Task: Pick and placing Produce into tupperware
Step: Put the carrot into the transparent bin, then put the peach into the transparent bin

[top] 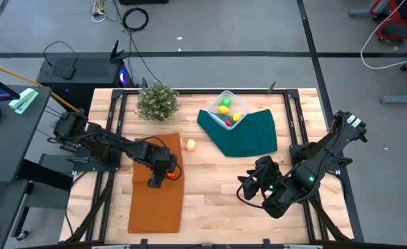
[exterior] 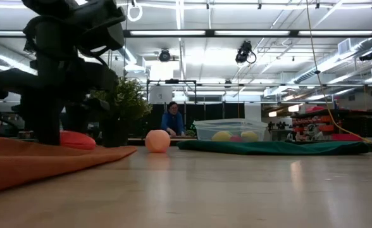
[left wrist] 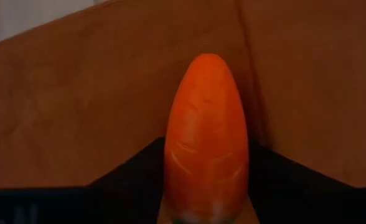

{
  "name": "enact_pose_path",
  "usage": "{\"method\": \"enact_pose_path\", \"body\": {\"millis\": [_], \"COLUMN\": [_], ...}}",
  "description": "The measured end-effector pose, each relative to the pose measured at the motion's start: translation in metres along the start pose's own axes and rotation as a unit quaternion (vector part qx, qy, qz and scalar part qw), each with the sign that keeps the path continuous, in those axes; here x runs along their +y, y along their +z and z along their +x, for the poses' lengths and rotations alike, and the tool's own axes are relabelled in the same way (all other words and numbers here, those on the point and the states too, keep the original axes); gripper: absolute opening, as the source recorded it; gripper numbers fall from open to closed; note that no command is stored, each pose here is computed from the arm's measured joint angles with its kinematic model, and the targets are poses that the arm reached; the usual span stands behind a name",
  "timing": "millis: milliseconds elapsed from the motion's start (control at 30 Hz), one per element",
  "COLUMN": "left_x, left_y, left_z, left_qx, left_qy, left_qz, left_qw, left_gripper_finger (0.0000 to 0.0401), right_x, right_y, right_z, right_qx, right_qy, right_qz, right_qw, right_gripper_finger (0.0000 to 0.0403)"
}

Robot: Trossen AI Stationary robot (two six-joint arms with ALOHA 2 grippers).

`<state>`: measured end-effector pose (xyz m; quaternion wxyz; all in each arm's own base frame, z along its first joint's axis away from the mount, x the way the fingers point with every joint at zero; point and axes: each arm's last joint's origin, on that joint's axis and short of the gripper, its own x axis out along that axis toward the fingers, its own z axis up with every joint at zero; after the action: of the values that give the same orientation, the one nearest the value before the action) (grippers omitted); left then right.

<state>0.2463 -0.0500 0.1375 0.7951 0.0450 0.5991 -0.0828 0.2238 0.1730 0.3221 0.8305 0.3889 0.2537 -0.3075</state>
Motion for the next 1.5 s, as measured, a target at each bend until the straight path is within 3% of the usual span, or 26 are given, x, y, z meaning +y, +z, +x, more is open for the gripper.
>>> {"method": "enact_pose_path", "body": {"millis": [467,633,900,1133,1333,1500], "left_x": [0.0,0.001,0.023,0.061,0.088,0.105], "left_y": [0.014,0.031,0.074,0.103,0.119,0.13], "left_z": [-0.009,-0.021,-0.058,-0.089,-0.103,-0.102], "left_qx": [-0.023,-0.054,-0.15,-0.281,-0.398,-0.467], "left_qy": [-0.001,0.002,0.022,0.055,0.073,0.102], "left_qz": [-0.011,-0.01,-0.012,-0.063,-0.117,-0.134], "left_qw": [1.0,0.999,0.988,0.956,0.907,0.868], "left_gripper_finger": [0.0196,0.0183,0.0205,0.0184,0.0212,0.0181], "right_x": [0.0,0.0,0.0,0.0,0.0,0.0], "right_y": [0.0,0.0,0.0,0.0,0.0,0.0], "right_z": [0.0,0.0,0.0,0.0,0.0,0.0], "right_qx": [0.0,0.0,0.0,0.0,0.0,-0.001], "right_qy": [-0.001,-0.001,-0.001,-0.001,0.0,0.0], "right_qz": [0.002,0.001,0.002,0.002,0.003,0.004], "right_qw": [1.0,1.0,1.0,1.0,1.0,1.0], "right_gripper_finger": [0.0208,0.0208,0.0208,0.0208,0.0208,0.0208]}}
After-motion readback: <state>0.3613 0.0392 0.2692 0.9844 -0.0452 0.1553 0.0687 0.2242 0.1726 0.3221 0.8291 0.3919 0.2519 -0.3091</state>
